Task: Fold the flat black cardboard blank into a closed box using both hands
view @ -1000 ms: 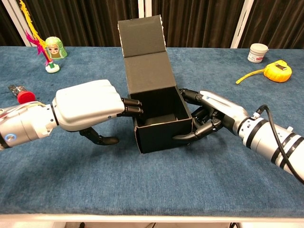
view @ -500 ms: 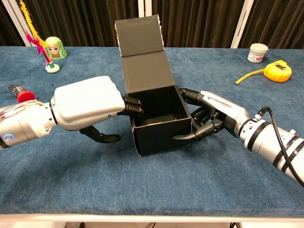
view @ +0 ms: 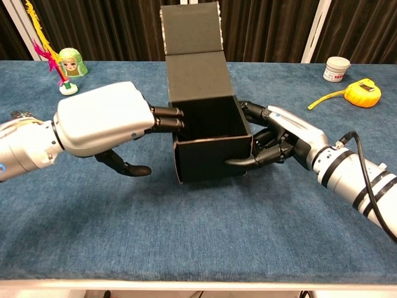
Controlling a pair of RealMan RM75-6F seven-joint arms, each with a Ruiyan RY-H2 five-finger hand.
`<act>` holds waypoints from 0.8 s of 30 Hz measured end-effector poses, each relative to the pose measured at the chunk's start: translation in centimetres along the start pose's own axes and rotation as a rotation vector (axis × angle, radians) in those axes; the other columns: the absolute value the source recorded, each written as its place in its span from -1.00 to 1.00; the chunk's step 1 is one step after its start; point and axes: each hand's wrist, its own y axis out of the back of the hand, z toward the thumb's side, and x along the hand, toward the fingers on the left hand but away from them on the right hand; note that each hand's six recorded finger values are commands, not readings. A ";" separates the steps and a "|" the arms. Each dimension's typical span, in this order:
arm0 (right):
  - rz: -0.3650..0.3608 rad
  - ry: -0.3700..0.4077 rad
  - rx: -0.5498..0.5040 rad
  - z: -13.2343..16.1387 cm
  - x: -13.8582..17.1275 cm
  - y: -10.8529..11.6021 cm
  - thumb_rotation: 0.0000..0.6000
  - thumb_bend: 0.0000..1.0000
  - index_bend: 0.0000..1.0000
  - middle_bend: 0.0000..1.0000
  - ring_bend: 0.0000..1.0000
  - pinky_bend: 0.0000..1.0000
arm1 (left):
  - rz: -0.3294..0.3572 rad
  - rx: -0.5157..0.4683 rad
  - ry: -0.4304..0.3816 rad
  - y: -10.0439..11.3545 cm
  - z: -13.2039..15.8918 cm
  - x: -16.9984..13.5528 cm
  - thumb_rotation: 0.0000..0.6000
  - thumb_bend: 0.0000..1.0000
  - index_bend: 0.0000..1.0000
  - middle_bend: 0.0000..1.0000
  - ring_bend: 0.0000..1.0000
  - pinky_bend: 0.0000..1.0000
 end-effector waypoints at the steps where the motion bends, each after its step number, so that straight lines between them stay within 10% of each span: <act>1: -0.010 0.000 -0.005 0.1 -0.1 0.2 1.00 -0.37 -0.48 -0.32 0.54 1.00 | 0.007 0.001 0.003 0.2 -0.1 -0.1 1.00 -0.77 -0.46 -0.52 0.27 0.95; 17: -0.107 -0.063 -0.002 -1.2 -2.9 2.1 1.00 -0.62 -0.83 -0.55 0.46 1.00 | 0.140 -0.040 0.117 3.6 -3.4 -3.3 1.00 -0.87 -0.60 -0.57 0.26 0.96; 24: -0.100 -0.088 0.005 -1.9 -3.5 1.2 1.00 -0.85 -1.00 -0.89 0.34 1.00 | 0.153 -0.234 0.216 3.8 -4.5 -4.4 1.00 -0.88 -0.74 -0.63 0.26 0.96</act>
